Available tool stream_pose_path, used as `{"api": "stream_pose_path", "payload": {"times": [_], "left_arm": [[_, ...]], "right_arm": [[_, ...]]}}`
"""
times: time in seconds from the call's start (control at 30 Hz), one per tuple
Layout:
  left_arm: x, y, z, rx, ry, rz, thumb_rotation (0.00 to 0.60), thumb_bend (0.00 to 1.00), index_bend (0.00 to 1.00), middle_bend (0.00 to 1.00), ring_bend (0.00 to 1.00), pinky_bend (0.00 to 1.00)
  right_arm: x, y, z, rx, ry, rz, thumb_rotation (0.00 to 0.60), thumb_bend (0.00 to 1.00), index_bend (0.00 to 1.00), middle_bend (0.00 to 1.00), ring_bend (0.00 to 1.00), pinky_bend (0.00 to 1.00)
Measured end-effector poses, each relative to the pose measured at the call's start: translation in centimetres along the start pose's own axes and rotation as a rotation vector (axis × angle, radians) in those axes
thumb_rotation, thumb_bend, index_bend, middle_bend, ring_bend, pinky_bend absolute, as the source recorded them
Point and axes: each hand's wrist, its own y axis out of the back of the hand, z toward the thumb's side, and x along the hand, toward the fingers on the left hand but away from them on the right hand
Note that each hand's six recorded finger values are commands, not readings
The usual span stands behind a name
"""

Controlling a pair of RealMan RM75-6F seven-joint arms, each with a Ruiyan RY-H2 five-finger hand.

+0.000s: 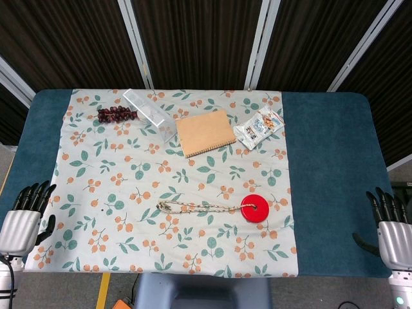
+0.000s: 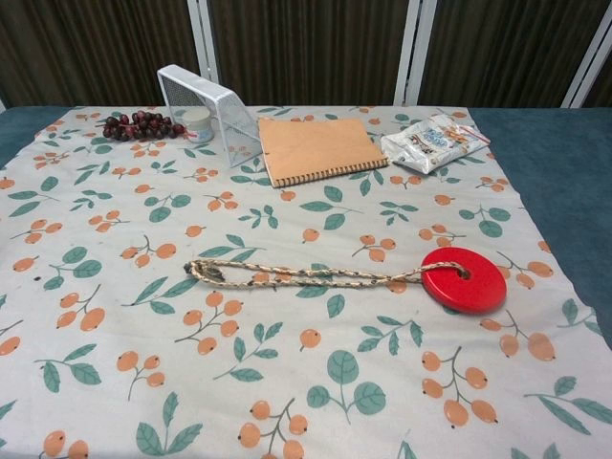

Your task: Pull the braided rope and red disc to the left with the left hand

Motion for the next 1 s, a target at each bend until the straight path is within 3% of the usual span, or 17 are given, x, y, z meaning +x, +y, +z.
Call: {"api": "stream_pose_path", "payload": {"times": [0.4, 0.6, 0.83, 1.0], "left_arm": [[0.4, -0.4, 1.6, -0.043, -0.055, -0.009, 0.600, 0.57, 0.02, 0.08, 0.02, 0.12], [1.9, -1.2, 5.0, -0.061, -0.191, -0.041, 0.600, 0.57, 0.03, 0.09, 0.02, 0.12], [5.5, -2.5, 11.1, -0.032, -0.401, -0.097, 0.600, 0.57, 0.05, 0.09, 0.02, 0.13], [7.5, -3.8, 14.3, 0.006, -0.492, -0.155, 0.600, 0.57, 0.06, 0.08, 0.01, 0.14]], "right_arm": [[-0.1, 0.1, -0.3, -0.004, -0.007, 0.003, 0.600, 0.29, 0.00, 0.00, 0.00, 0.00], [-0.3, 0.3, -0.8, -0.010, -0.032, -0.002, 0.600, 0.29, 0.00, 0.00, 0.00, 0.00], [-0.4, 0.6, -1.7, -0.014, -0.061, -0.014, 0.600, 0.29, 0.00, 0.00, 0.00, 0.00], [-0.5, 1.1, -1.8, -0.015, -0.057, -0.026, 0.600, 0.29, 0.00, 0.00, 0.00, 0.00]]}}
